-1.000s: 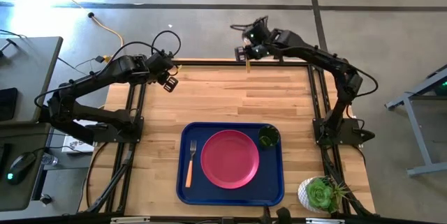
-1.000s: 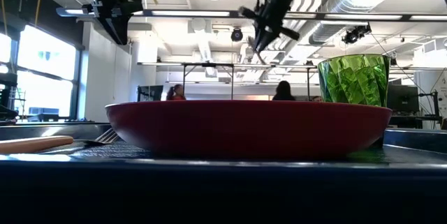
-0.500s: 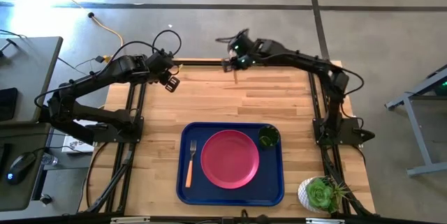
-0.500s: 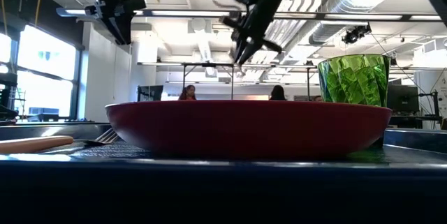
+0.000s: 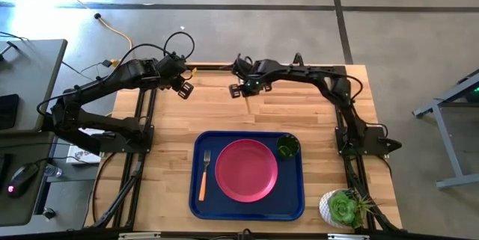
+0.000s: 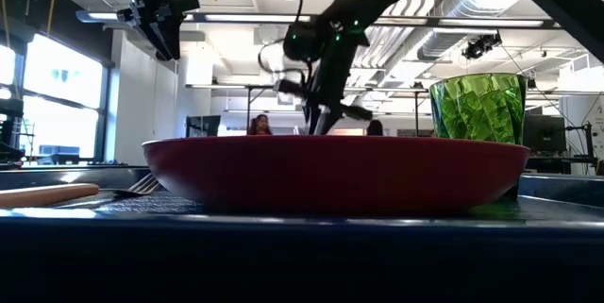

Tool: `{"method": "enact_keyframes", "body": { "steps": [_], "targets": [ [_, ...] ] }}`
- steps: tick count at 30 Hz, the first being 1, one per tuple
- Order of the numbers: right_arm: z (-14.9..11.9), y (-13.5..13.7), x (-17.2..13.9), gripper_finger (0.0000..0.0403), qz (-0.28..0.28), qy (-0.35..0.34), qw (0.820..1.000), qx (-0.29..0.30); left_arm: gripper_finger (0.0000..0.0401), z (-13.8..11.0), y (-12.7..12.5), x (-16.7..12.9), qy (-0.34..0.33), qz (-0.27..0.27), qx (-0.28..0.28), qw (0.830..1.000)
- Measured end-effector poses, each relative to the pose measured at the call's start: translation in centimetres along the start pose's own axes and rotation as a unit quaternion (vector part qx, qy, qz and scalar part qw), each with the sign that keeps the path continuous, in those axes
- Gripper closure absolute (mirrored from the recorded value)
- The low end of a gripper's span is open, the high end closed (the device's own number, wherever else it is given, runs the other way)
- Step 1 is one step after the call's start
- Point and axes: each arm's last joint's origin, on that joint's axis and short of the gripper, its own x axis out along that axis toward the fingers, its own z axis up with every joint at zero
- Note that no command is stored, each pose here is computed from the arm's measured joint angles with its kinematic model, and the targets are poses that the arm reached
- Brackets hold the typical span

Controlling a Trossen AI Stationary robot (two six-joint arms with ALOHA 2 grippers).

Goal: Pick and place plate/cup/fork/spoon on tray
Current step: Put the yellow spoon on the blue serving tray between the yellow fork and pink plate

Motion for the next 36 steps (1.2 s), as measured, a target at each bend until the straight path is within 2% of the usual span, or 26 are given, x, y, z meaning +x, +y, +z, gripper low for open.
{"method": "enact_keyframes", "body": {
  "steps": [15, 36],
  "targets": [
    [-0.6, -1.0, 3.5, 0.0386, -0.050, 0.046, 0.996, 0.049, 0.0295, 0.0, 0.0, 0.0, 0.000, 0.000, 0.001, 1.000],
    [-1.0, -1.7, 3.9, 0.0386, -0.082, 0.065, 0.991, 0.081, 0.0295, 0.0, 0.0, 0.0, 0.001, -0.001, 0.018, 1.000]
  ]
}}
